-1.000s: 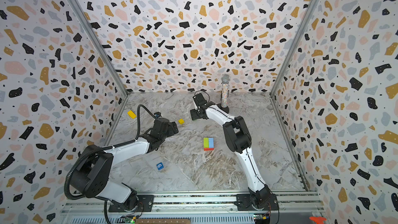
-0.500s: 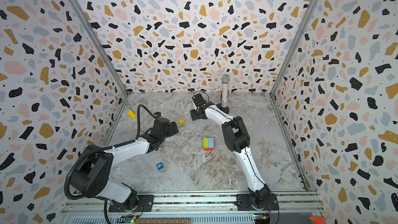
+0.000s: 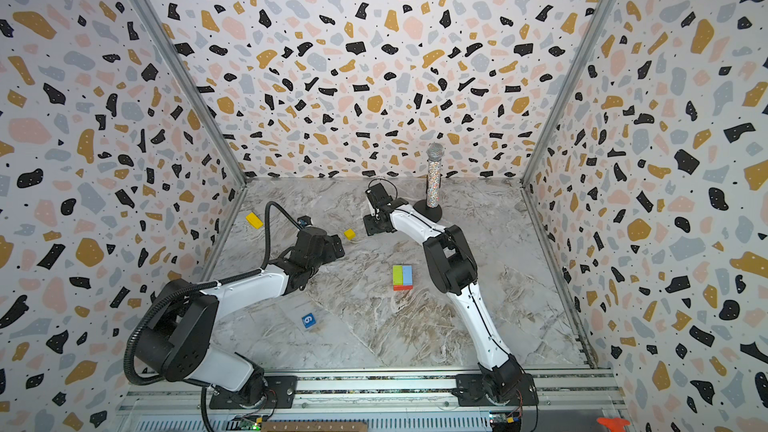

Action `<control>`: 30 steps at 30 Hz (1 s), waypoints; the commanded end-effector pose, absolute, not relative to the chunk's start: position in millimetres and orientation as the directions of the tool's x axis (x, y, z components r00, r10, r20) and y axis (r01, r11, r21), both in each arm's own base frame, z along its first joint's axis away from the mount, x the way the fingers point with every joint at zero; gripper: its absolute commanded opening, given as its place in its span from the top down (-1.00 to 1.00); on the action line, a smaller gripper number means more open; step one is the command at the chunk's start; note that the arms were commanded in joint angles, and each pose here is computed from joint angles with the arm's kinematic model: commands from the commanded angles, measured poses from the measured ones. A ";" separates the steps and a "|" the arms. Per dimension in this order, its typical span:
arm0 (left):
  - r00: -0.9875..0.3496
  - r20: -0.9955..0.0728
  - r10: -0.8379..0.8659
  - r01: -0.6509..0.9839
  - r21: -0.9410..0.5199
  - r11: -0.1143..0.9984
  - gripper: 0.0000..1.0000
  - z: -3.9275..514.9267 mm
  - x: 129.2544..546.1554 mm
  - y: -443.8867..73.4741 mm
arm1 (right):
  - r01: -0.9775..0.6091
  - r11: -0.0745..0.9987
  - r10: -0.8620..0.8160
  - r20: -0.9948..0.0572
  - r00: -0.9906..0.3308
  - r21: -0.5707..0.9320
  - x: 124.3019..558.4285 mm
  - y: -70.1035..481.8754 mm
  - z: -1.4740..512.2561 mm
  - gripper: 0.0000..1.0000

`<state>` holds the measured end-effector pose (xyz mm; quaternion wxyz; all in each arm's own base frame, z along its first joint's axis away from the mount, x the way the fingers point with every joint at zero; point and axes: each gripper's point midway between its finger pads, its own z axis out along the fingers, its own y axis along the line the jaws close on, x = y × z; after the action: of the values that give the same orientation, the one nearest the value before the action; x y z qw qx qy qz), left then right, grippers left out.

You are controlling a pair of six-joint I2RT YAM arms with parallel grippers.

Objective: Build the wood block tower
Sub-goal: 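Lower the right gripper over the small green cube and close on it, then lift the green cube with the right gripper and carry it over the stack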

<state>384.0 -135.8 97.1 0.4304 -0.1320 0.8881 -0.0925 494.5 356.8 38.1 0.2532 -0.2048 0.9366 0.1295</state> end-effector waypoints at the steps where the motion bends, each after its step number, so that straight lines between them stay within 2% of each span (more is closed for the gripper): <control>1: -0.575 -0.750 -0.328 -0.156 -0.293 0.943 -1.00 103.0 386.4 -134.8 | -0.463 0.876 -0.324 -0.546 -0.773 0.136 497.2 362.5 53.2 -0.11; 10: -0.578 -0.748 -0.328 -0.156 -0.293 0.943 -1.00 102.0 386.4 -134.7 | -0.462 0.877 -0.327 -0.540 -0.776 0.132 496.0 362.3 52.0 -0.02; 26: -0.579 -0.748 -0.324 -0.157 -0.288 0.945 -1.00 102.1 386.5 -134.6 | -0.467 0.875 -0.333 -0.542 -0.772 0.126 493.1 362.9 57.4 0.31; 30: -0.578 -0.748 -0.326 -0.154 -0.292 0.944 -1.00 103.3 386.7 -135.2 | -0.469 0.875 -0.336 -0.545 -0.768 0.121 490.3 363.3 61.9 0.32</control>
<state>384.0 -135.5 97.2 0.4303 -0.1323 0.8881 -0.0925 492.6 360.4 37.5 0.2524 -0.2114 0.9357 0.1267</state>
